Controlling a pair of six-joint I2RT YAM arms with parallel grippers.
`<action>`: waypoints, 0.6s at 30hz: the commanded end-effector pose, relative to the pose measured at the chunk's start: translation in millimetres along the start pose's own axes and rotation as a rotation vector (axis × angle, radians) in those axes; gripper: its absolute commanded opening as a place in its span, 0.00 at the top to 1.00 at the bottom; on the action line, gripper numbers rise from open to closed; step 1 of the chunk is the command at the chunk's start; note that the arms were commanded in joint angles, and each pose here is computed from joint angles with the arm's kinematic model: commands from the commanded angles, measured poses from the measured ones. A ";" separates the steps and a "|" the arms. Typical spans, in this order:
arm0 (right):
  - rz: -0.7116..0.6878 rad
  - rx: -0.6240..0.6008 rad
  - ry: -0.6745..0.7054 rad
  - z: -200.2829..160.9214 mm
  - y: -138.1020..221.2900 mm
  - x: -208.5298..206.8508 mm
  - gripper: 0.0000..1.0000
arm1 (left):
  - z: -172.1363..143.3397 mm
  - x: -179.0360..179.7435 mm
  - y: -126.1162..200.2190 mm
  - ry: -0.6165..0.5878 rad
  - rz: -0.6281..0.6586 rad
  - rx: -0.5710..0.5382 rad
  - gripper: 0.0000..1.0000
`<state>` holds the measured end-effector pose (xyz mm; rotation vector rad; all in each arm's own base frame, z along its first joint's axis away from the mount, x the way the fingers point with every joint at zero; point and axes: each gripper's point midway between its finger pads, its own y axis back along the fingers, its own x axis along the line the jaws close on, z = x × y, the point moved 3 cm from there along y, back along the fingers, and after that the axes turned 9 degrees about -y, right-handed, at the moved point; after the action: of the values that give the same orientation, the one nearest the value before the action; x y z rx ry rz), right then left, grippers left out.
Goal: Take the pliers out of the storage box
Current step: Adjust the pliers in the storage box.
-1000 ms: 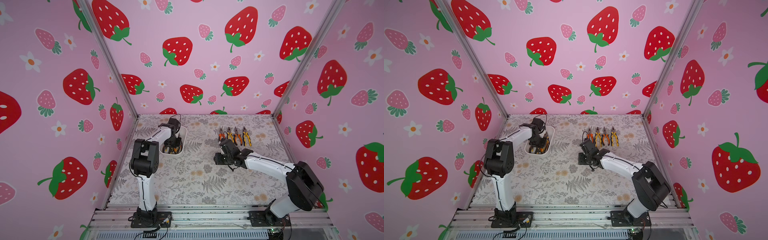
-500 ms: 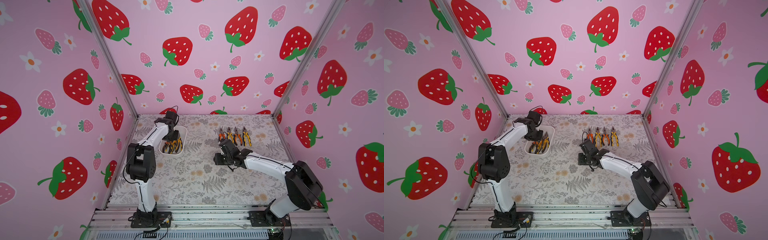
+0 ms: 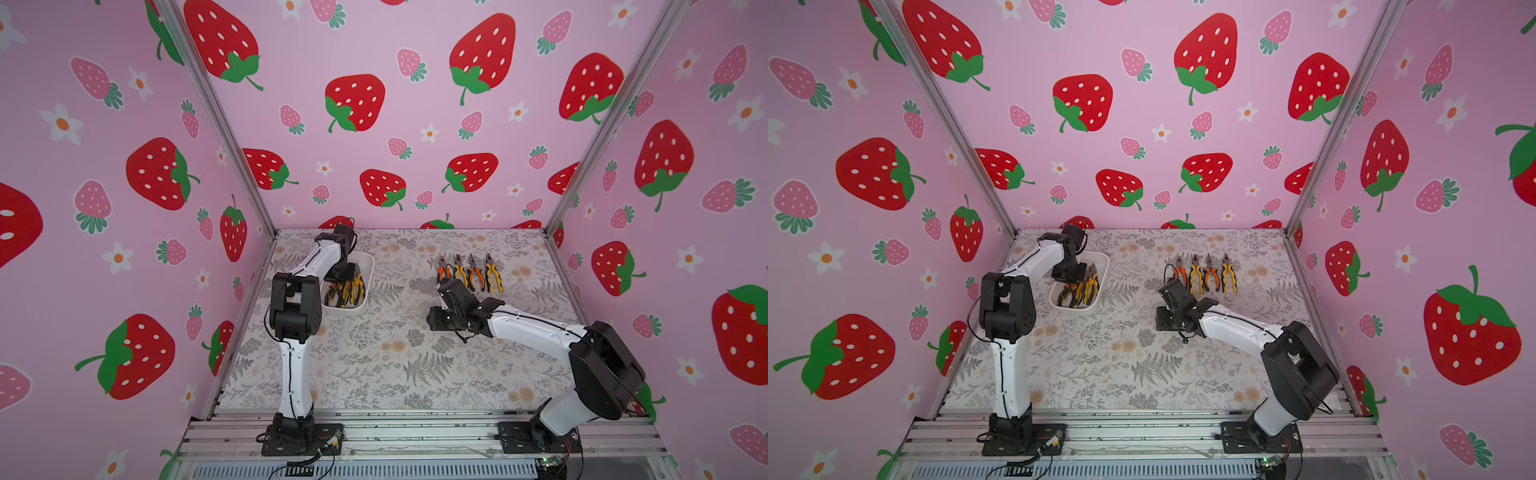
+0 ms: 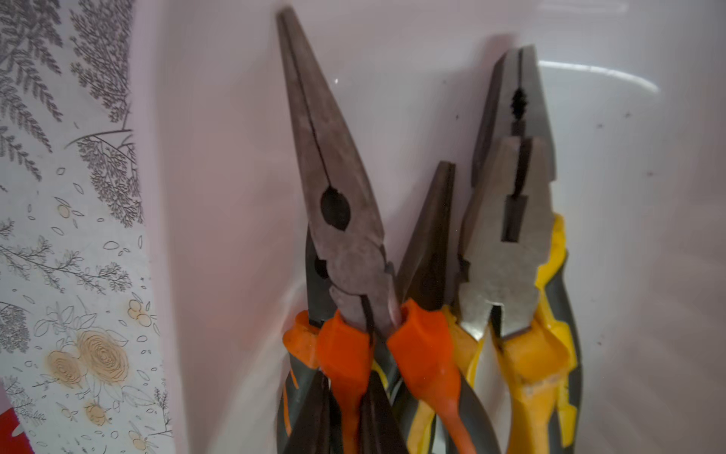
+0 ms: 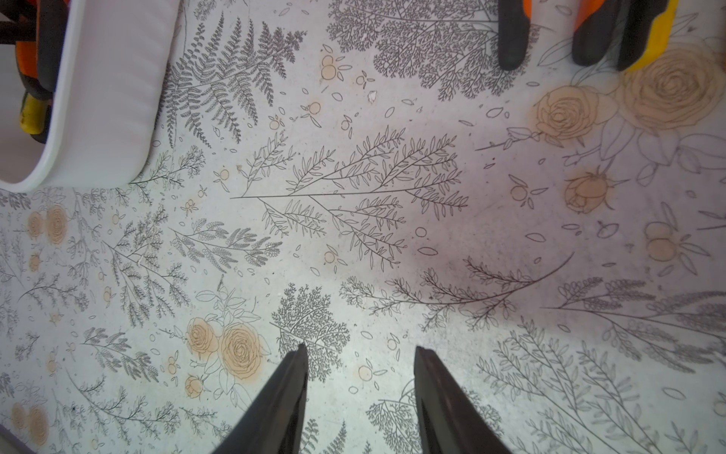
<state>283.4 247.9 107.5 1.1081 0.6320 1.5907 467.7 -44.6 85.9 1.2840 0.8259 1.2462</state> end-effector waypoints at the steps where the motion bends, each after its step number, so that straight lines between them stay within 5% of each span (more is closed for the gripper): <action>1: 0.006 0.008 0.001 -0.5 -3.5 3.4 0.51 | 1.0 1.0 2.7 -0.003 -0.013 0.008 0.84; 8: 0.008 0.011 0.001 -0.4 -4.7 4.3 0.51 | -9.6 -6.9 0.3 0.015 -0.059 0.012 0.65; 18: 0.013 0.017 0.001 -1.4 -5.8 5.0 0.51 | -37.4 -19.7 5.9 0.072 -0.138 0.047 0.64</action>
<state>283.3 249.4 102.8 1.1165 0.6434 1.5887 435.3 -47.9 80.7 1.2398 0.9282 1.2063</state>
